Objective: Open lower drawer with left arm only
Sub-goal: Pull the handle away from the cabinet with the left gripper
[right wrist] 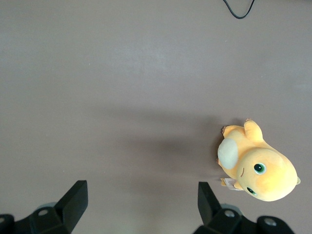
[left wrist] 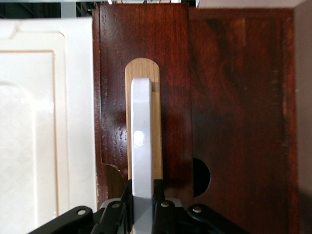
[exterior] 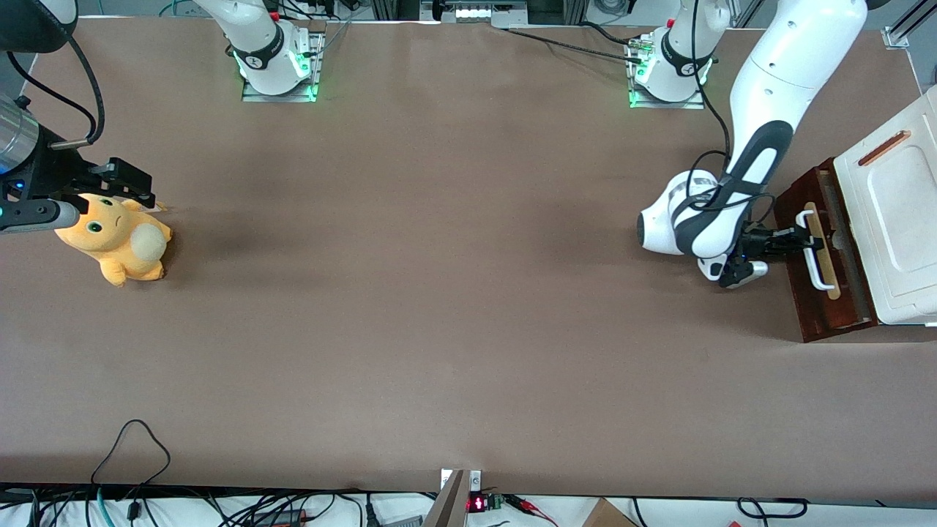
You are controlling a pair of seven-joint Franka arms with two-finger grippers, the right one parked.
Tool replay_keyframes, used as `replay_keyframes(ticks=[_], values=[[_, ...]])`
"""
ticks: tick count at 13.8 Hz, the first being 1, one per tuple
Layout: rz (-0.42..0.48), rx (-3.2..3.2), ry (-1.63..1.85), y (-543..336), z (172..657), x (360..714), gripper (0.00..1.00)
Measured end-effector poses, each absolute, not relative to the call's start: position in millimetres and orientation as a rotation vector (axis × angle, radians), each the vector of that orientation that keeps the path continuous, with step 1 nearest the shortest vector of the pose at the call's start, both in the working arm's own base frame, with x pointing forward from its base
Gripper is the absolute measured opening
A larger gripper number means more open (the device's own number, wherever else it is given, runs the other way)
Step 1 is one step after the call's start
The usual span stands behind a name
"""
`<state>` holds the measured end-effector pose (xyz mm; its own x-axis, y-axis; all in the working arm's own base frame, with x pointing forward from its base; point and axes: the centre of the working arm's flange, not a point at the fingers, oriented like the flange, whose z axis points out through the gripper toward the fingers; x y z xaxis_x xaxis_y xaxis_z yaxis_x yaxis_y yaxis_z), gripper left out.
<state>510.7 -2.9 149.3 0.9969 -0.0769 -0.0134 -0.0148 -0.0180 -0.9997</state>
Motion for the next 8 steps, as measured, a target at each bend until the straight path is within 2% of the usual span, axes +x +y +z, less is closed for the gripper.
replay_keyframes(ticks=[8], values=[[-0.109, -1.617, 0.126, -60, 154, 505, 0.18]])
